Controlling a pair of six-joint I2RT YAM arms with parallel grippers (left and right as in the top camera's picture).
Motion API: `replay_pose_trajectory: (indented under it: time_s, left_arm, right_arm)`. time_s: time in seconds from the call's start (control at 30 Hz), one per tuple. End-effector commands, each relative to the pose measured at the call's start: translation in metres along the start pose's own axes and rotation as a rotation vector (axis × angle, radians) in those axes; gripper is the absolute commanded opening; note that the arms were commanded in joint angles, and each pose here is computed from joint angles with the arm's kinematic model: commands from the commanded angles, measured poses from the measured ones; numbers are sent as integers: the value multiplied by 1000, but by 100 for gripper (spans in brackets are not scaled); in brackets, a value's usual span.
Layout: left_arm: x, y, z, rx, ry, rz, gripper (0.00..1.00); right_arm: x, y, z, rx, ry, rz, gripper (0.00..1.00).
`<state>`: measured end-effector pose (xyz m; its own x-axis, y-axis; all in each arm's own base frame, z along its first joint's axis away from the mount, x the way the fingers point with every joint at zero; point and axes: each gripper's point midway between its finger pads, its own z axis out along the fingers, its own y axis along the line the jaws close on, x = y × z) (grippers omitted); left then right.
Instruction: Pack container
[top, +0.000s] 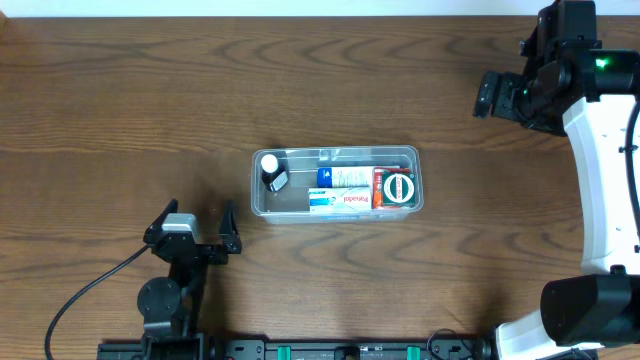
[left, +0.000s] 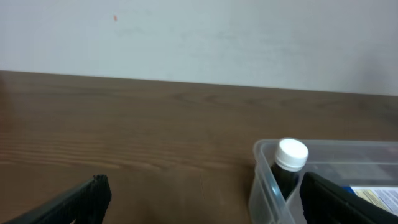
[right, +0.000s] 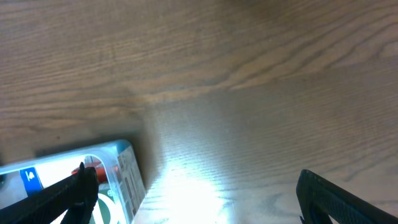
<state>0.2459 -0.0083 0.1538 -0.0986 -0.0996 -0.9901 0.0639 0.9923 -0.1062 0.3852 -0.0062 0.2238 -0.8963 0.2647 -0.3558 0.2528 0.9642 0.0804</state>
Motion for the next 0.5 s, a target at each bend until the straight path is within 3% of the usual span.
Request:
replay_pose_trajectory:
  time_s: [0.0, 0.47]
  left_arm:
    - [13, 3, -1, -9, 44, 1, 98]
    - [13, 3, -1, -10, 44, -7, 98]
  right_arm:
    - [-1, 0, -1, -3, -3, -3, 99]
    - [-1, 0, -1, -3, -3, -3, 99]
